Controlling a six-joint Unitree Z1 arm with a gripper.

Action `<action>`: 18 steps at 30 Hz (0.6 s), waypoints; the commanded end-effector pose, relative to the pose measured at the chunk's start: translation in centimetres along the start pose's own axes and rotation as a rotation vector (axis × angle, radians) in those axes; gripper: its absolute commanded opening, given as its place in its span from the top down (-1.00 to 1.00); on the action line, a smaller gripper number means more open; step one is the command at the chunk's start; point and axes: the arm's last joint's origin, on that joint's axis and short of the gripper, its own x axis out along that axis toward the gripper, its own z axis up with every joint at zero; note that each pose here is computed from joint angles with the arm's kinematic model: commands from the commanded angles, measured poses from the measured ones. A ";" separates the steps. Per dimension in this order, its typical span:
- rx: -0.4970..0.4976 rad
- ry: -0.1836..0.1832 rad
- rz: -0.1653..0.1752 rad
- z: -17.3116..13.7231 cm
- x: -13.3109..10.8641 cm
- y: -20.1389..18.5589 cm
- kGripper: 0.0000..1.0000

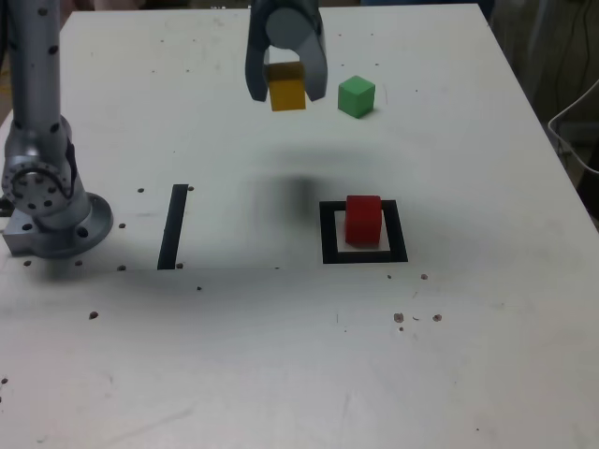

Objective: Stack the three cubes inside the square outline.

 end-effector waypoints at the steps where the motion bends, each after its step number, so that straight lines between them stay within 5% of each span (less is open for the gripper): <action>1: 0.004 -0.015 0.004 0.5 -0.2 -1.0 0.70; 18: 0.068 -0.074 -0.005 4.8 0.0 -8.3 0.70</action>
